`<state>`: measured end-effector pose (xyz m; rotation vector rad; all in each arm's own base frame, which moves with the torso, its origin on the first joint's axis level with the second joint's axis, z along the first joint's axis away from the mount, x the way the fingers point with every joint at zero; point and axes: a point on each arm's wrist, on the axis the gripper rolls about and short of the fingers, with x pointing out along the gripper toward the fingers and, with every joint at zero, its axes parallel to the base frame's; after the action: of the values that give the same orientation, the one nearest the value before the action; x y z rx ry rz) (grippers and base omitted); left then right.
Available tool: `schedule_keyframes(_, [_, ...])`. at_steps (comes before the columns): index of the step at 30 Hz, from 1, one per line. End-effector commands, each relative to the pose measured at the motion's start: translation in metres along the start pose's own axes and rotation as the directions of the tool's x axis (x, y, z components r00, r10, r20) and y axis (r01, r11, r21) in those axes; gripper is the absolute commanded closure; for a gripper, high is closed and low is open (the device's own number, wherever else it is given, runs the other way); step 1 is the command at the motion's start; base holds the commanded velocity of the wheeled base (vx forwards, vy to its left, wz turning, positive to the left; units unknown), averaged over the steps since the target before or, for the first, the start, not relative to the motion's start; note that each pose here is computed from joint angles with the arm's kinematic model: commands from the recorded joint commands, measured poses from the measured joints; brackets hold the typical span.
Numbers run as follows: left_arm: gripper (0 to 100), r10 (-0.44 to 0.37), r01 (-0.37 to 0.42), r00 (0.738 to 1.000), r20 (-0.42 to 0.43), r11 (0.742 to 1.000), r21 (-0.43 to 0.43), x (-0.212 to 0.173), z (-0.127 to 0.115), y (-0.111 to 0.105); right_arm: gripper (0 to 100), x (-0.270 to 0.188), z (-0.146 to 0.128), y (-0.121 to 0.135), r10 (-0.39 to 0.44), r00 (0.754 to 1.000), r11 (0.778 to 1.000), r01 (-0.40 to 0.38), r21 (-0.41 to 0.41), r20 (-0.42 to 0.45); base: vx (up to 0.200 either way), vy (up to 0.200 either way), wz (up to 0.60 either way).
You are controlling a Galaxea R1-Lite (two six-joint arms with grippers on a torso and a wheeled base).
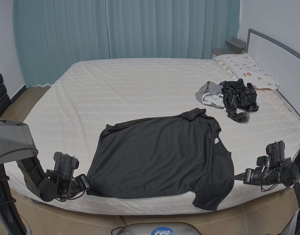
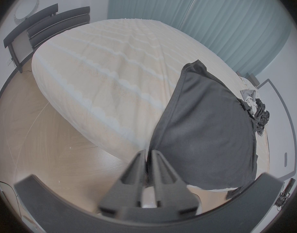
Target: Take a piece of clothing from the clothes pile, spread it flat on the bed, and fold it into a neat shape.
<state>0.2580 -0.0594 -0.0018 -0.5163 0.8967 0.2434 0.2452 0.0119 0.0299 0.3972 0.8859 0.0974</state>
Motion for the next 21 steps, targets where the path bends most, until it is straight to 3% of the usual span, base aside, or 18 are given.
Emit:
schedule_keyframes(1, [0,-0.025,0.025,1.000,0.019,1.000,-0.005,-0.003,0.003,-0.004,0,0.007,0.018,0.003,0.021,0.998,0.998,-0.024,0.060,0.052,0.000,0.000,0.00])
schedule_keyframes(3, [0,-0.044,0.045,0.998,0.044,0.999,-0.030,-0.008,0.010,-0.006,0,0.012,0.027,0.008,0.039,0.996,0.988,-0.050,0.144,0.075,0.000,0.000,0.00])
schedule_keyframes(4, [0,-0.046,0.047,0.998,0.046,0.998,-0.031,-0.008,0.010,-0.007,0,0.012,0.028,0.009,0.041,0.996,0.988,-0.052,0.148,0.077,0.000,0.000,0.00])
schedule_keyframes(6, [0,-0.075,0.084,0.993,0.093,0.992,-0.096,-0.013,0.022,-0.009,0,0.024,0.028,0.013,0.063,0.997,0.967,-0.074,0.243,0.052,0.000,0.000,0.00])
schedule_keyframes(9, [0,-0.094,0.110,0.988,0.119,0.985,-0.136,-0.016,0.028,-0.011,0,0.033,0.027,0.011,0.068,0.997,0.952,-0.078,0.296,0.045,0.000,0.000,0.00])
schedule_keyframes(10, [0,-0.117,0.138,0.984,0.132,0.977,-0.163,-0.017,0.032,-0.013,0,0.043,0.029,0.010,0.084,0.993,0.935,-0.106,0.338,0.078,0.000,0.000,0.00])
schedule_keyframes(14, [0,-0.154,0.176,0.979,0.132,0.968,-0.179,-0.014,0.039,-0.011,0,0.050,0.033,0.009,0.117,0.978,0.912,-0.174,0.371,0.171,0.100,0.000,0.00])
schedule_keyframes(21, [0,-0.170,0.193,0.977,0.126,0.960,-0.203,-0.009,0.041,-0.014,0,0.048,0.030,0.011,0.137,0.971,0.901,-0.205,0.383,0.197,0.200,0.000,0.00])
